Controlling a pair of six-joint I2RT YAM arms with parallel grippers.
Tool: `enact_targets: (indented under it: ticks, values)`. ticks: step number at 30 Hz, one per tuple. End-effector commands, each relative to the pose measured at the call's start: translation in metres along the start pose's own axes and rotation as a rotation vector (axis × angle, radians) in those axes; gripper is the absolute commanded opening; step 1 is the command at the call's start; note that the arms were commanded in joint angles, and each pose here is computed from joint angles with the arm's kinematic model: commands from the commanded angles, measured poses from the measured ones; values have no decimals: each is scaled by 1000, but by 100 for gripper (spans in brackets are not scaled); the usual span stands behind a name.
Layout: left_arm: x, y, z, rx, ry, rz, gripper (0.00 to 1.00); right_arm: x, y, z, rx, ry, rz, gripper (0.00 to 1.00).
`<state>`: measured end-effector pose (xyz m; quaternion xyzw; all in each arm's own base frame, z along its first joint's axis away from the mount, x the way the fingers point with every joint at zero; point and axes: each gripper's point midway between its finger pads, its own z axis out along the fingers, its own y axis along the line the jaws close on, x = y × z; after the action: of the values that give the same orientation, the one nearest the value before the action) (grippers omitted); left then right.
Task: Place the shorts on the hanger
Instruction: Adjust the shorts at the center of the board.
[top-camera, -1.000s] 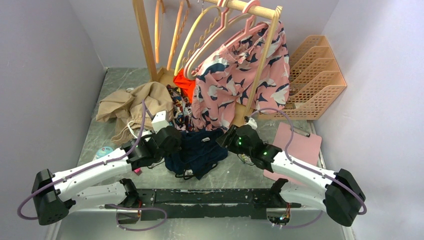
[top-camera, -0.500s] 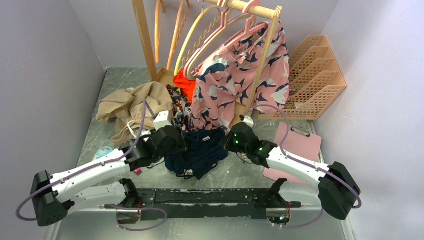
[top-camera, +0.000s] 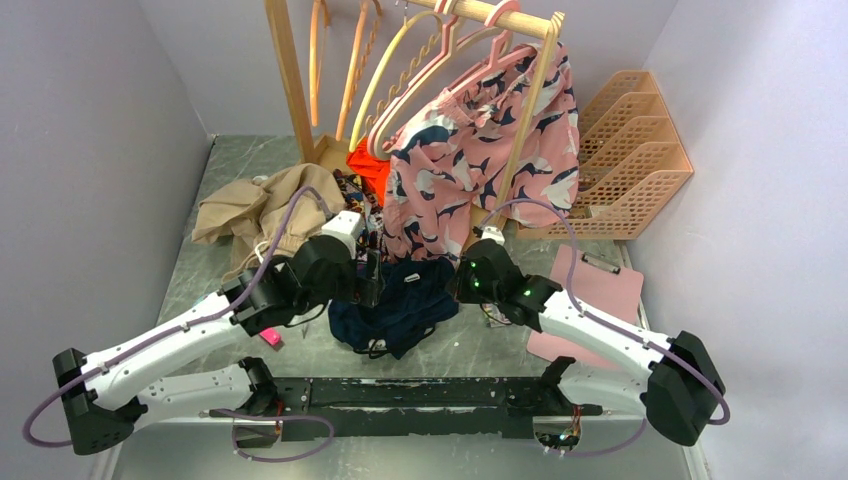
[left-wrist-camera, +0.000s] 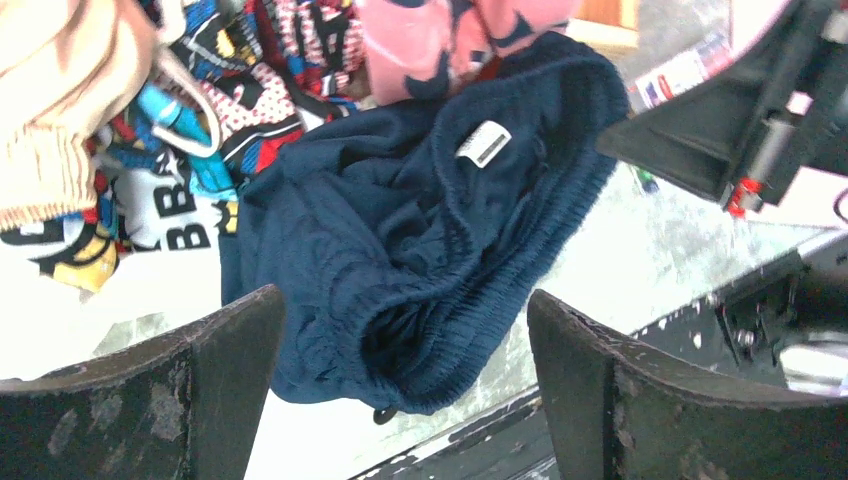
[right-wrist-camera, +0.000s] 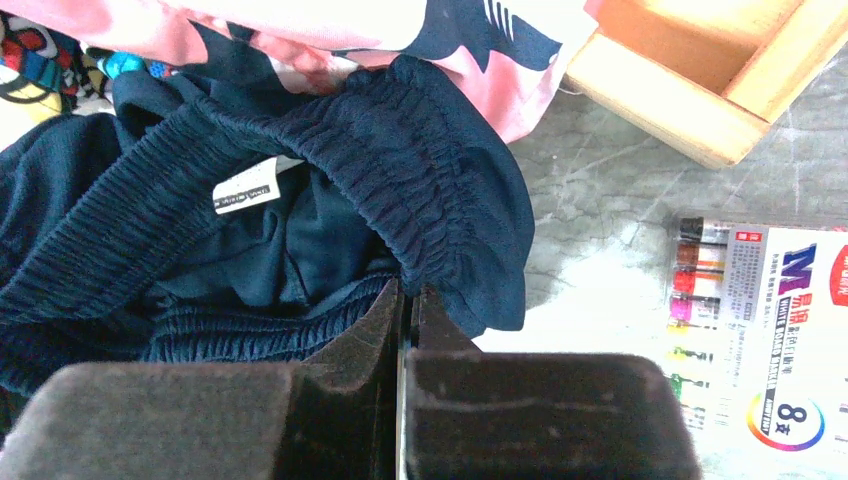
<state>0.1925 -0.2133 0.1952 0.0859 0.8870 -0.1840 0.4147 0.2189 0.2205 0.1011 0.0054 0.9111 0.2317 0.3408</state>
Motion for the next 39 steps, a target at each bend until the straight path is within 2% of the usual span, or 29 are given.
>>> enact_targets:
  ticks: [1, 5, 9, 25, 31, 39]
  values:
    - [1, -19, -16, 157, 63, 213, 94, -8, 2, -7, -15, 0, -50, 0]
    - [16, -25, -18, 238, 143, 348, 92, -8, 2, -8, -23, 5, -64, 0]
    - [28, -15, -16, 204, 211, 409, 90, -10, 3, -11, -33, 3, -81, 0]
    - [15, -2, 6, 110, 165, 527, 89, -9, 4, -29, -83, -3, -174, 0]
    - [20, -6, 18, 139, 209, 551, 78, -10, 8, -40, -122, -8, -214, 0]
    - [13, -6, 19, 150, 181, 530, 69, -13, 6, -56, -135, -28, -247, 0]
